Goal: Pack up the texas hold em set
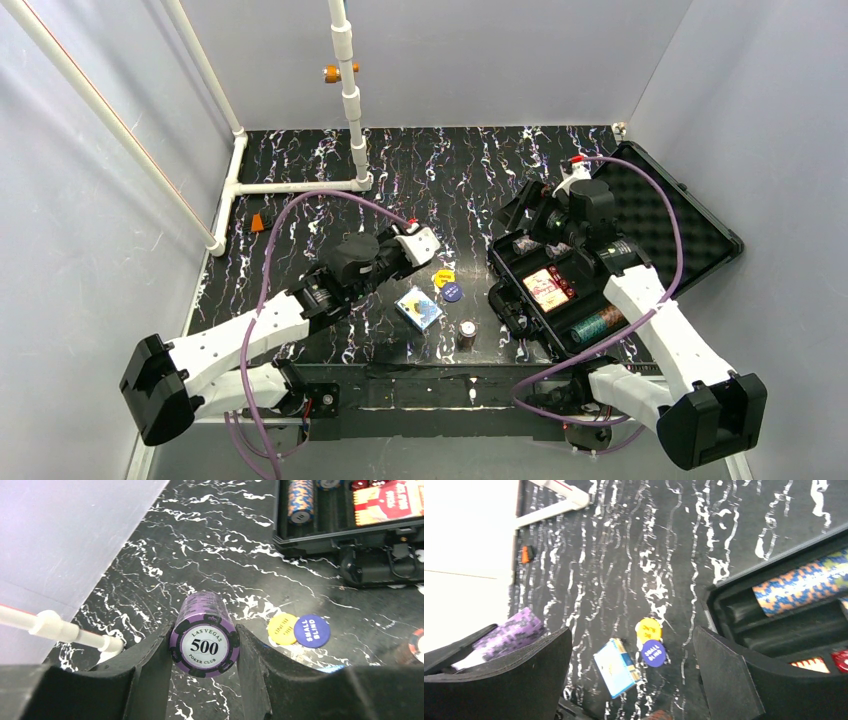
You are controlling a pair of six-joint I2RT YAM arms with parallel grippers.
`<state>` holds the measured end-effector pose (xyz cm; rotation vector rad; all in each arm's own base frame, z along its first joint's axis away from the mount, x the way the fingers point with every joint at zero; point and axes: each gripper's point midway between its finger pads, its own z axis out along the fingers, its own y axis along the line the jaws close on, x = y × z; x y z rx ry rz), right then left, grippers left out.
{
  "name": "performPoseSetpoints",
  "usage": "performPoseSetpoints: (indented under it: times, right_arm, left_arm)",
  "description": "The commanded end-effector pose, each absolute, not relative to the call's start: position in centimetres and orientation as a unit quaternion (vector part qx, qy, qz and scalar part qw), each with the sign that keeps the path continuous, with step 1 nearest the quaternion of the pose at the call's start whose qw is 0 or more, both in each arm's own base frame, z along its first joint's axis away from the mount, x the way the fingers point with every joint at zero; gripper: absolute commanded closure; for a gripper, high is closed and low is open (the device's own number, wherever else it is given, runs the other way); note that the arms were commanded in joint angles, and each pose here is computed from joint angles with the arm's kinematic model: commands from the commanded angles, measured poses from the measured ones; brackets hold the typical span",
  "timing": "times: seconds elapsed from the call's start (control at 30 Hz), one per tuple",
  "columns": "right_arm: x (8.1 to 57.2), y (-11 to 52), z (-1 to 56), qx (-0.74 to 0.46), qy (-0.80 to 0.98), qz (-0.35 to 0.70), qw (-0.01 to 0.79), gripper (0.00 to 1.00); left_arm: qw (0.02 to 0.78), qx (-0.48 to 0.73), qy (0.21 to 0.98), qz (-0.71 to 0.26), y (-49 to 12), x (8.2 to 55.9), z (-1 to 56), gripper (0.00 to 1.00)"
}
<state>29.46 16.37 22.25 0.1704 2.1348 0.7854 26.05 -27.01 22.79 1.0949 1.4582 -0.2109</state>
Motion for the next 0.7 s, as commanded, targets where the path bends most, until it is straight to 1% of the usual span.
performPoseSetpoints:
  times: [0.0,0.23,0.37,0.67]
  right_arm:
    - [30.5,18.9,27.3,0.076,0.795,0.405,0.445,0.02]
    - [30.3,20.3,28.1,0.095,0.774,0.452,0.433,0.02]
    - [30.3,20.8,29.4,0.1,0.749,0.483,0.442,0.02]
    - [30.0,22.9,30.4,0.09,0.725,0.525,0.437,0.02]
  left_arm:
    - [0.697,0.389,0.596,-0.085,-25.7,27.5,28.6,1.0]
    - [0.709,0.344,0.594,-0.161,-25.8,27.4,30.1,1.0]
    - [0.714,0.328,0.59,-0.187,-25.7,27.4,30.5,1.0]
    - [0.718,0.311,0.557,-0.278,-26.0,26.1,32.0,1.0]
